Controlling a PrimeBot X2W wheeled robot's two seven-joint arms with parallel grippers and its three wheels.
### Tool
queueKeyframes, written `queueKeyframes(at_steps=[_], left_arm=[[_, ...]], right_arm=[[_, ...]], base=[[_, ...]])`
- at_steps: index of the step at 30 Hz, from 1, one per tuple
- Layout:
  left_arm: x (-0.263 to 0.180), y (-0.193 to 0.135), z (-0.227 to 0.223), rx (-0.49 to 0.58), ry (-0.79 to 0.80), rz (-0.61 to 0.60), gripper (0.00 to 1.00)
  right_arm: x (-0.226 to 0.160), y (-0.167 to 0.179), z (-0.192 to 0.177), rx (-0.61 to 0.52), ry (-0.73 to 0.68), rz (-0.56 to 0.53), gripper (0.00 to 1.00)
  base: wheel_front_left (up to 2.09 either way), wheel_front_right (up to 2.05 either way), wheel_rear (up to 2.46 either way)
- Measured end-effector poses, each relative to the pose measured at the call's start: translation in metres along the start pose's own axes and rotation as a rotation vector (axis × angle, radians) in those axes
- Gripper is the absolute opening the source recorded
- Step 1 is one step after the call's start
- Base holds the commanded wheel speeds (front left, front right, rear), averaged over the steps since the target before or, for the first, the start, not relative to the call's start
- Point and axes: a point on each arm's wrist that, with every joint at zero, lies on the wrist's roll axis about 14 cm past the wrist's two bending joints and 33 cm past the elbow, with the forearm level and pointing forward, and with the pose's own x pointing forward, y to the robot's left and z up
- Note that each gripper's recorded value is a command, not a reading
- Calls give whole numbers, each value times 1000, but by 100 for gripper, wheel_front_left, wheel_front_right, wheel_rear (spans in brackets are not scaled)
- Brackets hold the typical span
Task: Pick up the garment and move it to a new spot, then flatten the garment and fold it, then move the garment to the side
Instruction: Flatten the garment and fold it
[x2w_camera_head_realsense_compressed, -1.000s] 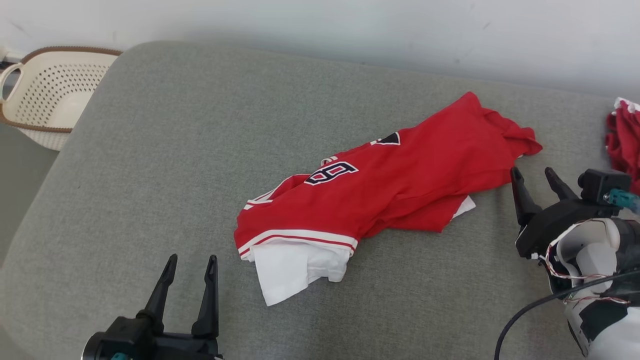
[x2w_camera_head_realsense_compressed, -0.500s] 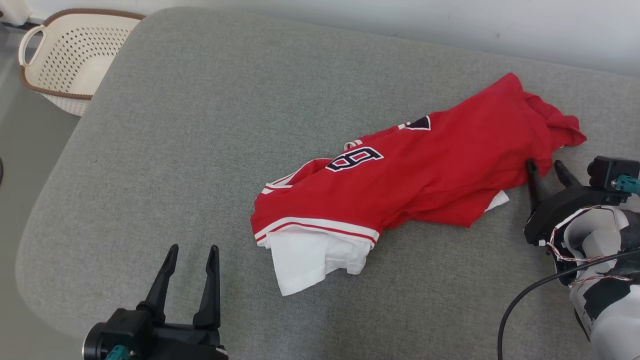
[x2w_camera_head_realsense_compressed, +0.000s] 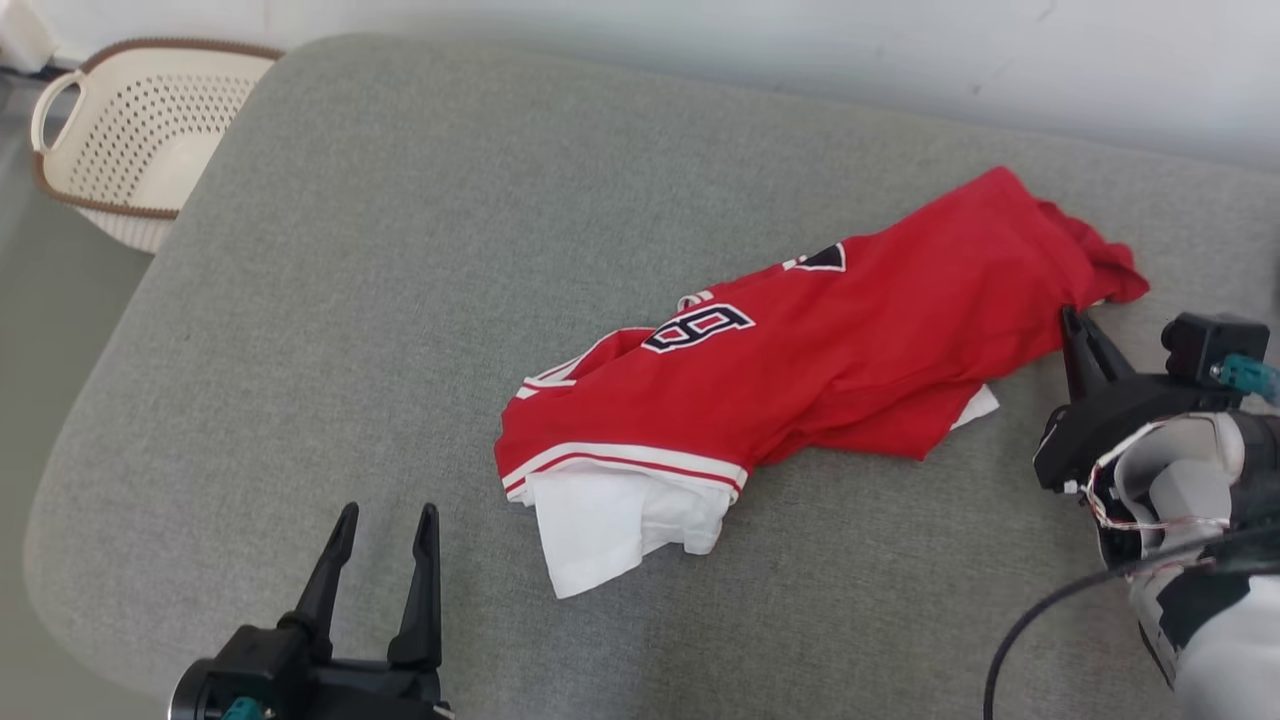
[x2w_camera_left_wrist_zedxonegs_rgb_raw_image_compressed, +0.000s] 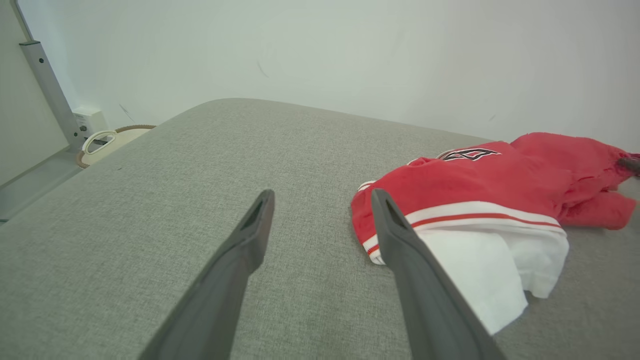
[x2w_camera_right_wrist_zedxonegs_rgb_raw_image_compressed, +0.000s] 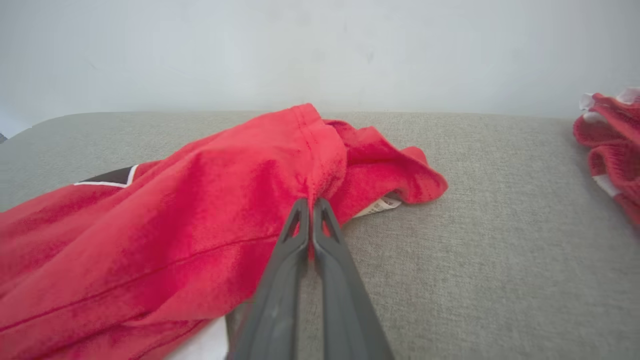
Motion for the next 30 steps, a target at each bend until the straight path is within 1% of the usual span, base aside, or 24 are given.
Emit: queueKeyframes(at_steps=[6,8,14,21,24,30], left_arm=[[-8,-1,2,-13,-3,-5,100],[-11,-3,2,-18,-4,-13,100],[-14,-14,3,-34,-7,-46,100],[-13,-31,3,-51,-9,-96,100],[-13,-36,3,-56,-10,-111,100],[-13,-37,5,-61,-17,-117,100]], right_arm=[[-25,9,21,10,-85,30,0],[-38,10,23,15,-102,34,0],[-88,13,14,33,-127,36,0],[-136,17,-7,95,-93,7,0],[-152,24,-16,130,-70,-1,0],[-173,34,-19,180,-50,-15,0]], base=[[0,0,0],[0,0,0],[0,0,0],[0,0,0],[0,0,0],[0,0,0]])
